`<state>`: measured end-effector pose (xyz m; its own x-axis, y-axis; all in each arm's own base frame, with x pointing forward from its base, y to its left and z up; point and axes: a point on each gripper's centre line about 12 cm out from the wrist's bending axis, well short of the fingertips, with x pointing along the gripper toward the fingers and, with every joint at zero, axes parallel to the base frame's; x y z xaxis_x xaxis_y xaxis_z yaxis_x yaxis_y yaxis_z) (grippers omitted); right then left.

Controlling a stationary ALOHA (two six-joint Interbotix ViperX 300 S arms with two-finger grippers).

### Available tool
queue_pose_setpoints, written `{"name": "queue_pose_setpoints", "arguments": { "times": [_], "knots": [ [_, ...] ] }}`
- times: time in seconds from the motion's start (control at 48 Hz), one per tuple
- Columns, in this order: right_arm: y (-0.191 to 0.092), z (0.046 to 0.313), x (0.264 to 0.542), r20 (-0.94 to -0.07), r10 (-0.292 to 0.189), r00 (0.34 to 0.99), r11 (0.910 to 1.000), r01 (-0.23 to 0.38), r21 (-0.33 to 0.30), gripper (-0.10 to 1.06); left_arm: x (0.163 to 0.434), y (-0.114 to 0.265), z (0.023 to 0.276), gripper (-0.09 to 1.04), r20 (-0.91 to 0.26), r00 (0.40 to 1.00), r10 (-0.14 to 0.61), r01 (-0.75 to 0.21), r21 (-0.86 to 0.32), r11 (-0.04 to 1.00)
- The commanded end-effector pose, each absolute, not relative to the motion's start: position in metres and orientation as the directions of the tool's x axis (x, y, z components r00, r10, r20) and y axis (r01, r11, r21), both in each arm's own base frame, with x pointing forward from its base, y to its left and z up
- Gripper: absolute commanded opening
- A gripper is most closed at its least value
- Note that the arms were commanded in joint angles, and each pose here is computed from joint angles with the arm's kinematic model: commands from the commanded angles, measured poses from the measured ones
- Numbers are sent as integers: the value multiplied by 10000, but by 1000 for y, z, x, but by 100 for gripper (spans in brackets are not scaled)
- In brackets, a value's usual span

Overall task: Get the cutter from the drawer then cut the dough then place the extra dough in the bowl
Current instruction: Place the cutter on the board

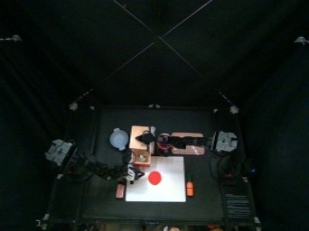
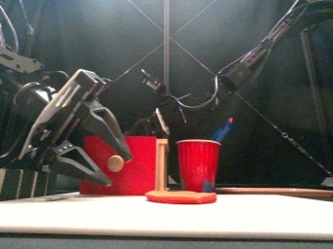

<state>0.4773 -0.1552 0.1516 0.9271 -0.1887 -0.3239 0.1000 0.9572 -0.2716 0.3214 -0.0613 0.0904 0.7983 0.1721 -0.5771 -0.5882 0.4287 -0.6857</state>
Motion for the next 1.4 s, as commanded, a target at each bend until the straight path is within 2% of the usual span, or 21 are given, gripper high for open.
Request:
{"name": "queue_pose_setpoints", "arguments": {
  "times": [0.021,0.208,0.458,0.667,0.812,0.938,1.083,1.25,1.396],
  "knots": [
    [-162,156,474,-3223,-2056,9241,9543,1164,-2751,-3,326,-63,96,90,-5603,8109,1688,-5729,-7013,4241],
    [-162,155,473,-3237,-2054,9236,9545,1160,-2748,-3,326,-63,99,90,-5559,8158,1598,-5640,-7033,4328],
    [-162,155,473,-3237,-2054,9236,9545,1160,-2748,-3,320,-63,115,90,-5253,8406,1316,-5234,-7257,4465],
    [-162,155,473,-3237,-2054,9236,9545,1160,-2748,-3,308,-64,128,90,-5115,8547,887,-4908,-7404,4592],
    [-162,155,473,-3237,-2054,9236,9545,1160,-2748,-3,299,-67,142,90,-4958,8679,298,-4454,-7503,4886],
    [-162,157,474,-3194,-2060,9250,9540,1172,-2758,-3,289,-67,159,90,-4524,8917,-157,-3752,-7582,5332],
    [-163,159,474,-3192,-2080,9246,9538,1193,-2758,-3,282,-65,185,89,-3454,9369,-543,-2433,-7556,6082],
    [-160,167,475,-3117,-2066,9275,9527,1182,-2799,-3,276,-54,216,89,-1639,9824,-891,-422,-6604,7497],
    [-151,182,478,-2937,-1945,9359,9527,1090,-2836,-3,272,-38,230,89,-308,9967,-749,462,-5430,8385]
  ]
}}
